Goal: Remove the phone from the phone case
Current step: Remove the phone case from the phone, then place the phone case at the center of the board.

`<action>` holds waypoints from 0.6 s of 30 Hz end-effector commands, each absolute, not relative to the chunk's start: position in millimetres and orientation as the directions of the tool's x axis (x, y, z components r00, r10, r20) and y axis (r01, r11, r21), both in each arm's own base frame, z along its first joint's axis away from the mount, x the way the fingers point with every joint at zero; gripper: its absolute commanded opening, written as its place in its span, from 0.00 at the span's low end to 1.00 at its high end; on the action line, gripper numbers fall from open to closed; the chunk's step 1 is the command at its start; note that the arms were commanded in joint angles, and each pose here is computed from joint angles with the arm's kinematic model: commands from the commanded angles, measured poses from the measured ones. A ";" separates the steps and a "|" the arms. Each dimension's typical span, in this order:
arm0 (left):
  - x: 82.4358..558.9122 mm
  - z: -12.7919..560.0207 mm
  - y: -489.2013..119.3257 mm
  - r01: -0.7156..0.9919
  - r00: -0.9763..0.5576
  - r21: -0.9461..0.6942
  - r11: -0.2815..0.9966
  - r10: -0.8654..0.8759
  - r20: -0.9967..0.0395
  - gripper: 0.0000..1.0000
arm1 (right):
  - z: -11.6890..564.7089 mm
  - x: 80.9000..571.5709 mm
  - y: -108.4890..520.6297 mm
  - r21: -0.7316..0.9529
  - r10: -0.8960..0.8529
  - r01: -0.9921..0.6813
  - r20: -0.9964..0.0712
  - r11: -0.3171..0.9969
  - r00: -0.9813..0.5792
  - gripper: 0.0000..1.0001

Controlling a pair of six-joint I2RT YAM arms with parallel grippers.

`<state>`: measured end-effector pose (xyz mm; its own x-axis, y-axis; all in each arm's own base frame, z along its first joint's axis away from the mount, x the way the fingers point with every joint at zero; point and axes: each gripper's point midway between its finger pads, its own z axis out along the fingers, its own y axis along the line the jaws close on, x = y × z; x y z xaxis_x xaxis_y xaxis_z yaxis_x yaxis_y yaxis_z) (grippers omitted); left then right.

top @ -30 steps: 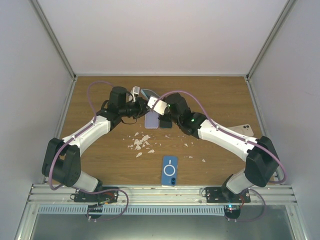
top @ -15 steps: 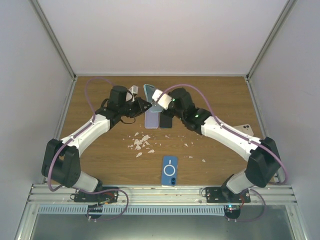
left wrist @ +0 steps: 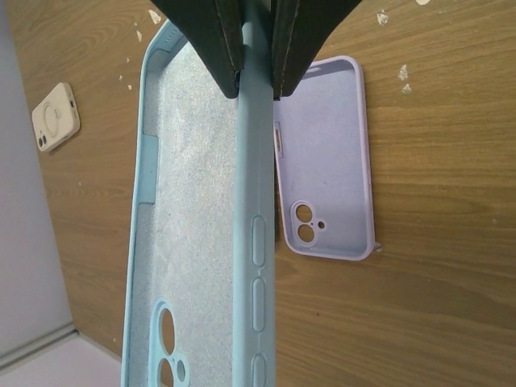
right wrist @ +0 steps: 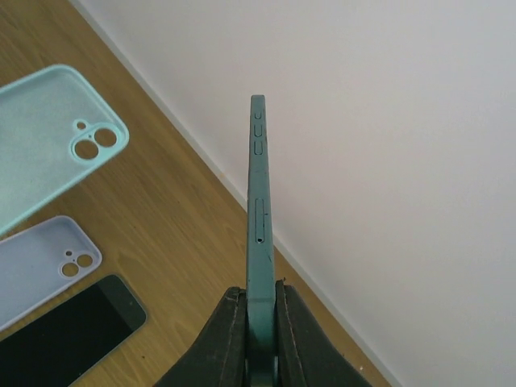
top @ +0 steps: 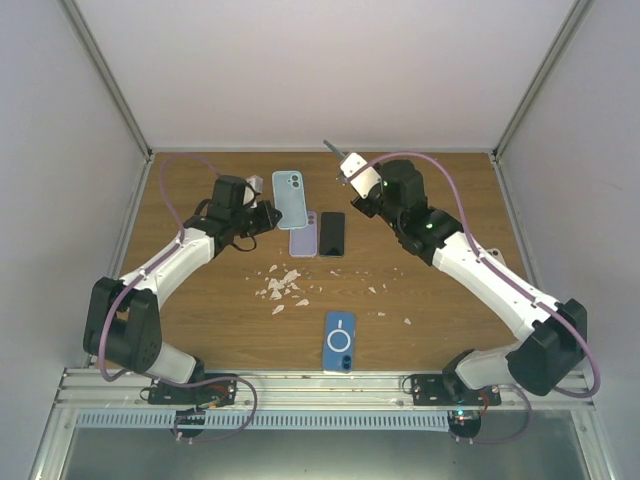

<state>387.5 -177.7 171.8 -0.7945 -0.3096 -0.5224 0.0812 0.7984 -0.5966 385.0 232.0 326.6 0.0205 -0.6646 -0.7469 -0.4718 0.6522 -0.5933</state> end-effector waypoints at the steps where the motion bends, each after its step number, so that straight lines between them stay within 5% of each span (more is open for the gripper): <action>1: 394.4 208.4 -174.4 0.218 -0.725 -0.562 0.798 -0.252 -0.640 0.00 | 346.2 381.5 219.9 -0.580 -0.627 -0.435 -0.778 0.688 0.045 0.01; 18: 380.3 208.1 -144.3 0.318 -0.748 -0.533 0.784 -0.138 -0.649 0.00 | 342.6 386.2 188.5 -0.559 -0.615 -0.412 -0.789 0.719 -0.002 0.00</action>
<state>381.3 -151.1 184.1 -0.7911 -0.1616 -0.5899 0.2463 0.7986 -0.5491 388.2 195.5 317.5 -0.0404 -0.6629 -0.7476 -0.4502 0.6800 -0.5786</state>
